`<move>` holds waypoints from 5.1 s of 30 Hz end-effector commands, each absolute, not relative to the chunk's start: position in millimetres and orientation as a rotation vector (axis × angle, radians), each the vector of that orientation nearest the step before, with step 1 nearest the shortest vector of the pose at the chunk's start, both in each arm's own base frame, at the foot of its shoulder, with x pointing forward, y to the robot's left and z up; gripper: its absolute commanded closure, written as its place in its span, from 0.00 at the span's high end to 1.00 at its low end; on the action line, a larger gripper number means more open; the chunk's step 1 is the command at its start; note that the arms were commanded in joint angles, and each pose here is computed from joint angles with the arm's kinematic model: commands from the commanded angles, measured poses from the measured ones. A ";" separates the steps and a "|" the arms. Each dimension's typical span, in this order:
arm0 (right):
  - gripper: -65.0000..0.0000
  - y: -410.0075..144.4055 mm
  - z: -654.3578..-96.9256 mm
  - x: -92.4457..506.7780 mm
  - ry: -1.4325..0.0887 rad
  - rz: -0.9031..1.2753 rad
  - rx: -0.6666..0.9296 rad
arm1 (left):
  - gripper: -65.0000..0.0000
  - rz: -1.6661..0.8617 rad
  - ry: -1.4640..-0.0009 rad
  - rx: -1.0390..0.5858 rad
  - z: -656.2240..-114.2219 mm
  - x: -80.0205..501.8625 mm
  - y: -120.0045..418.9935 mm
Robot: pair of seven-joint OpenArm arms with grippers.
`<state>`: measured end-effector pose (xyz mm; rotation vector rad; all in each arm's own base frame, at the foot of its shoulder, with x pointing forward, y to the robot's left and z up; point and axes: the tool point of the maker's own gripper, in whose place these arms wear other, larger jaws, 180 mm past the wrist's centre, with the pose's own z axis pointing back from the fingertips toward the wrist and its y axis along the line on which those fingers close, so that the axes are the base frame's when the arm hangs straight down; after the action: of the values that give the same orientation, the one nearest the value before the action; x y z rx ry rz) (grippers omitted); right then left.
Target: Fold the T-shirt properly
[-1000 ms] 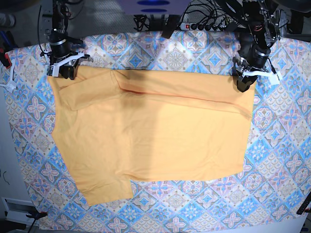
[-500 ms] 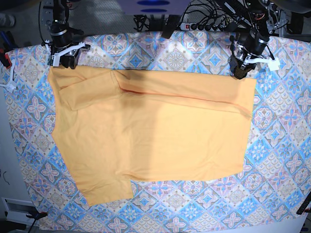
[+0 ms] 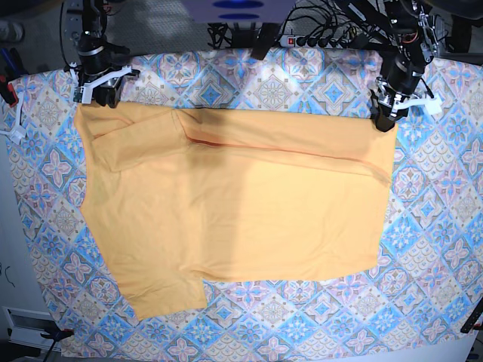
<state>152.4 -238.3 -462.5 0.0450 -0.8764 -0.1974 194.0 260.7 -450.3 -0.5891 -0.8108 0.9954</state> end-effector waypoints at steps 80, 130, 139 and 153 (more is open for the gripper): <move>0.23 -237.1 -457.4 153.1 -0.902 -0.200 0.052 | 0.20 1.113 -0.810 -0.735 -449.4 196.6 248.5; 0.23 -233.5 -467.3 144.4 -0.870 -0.202 0.058 | 0.35 1.288 -0.758 -0.584 -437.6 201.9 280.3; 0.23 -233.5 -466.9 145.8 -0.873 -0.202 0.058 | 0.35 1.332 -0.712 -0.578 -456.3 197.3 280.1; 0.23 -233.5 -466.9 145.8 -0.873 -0.202 0.058 | 0.34 1.350 -0.717 -0.600 -459.4 213.2 280.2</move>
<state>140.6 -229.0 -474.7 0.0623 -0.8387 -0.2138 210.9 275.6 -464.5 -0.5991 -0.7020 1.3632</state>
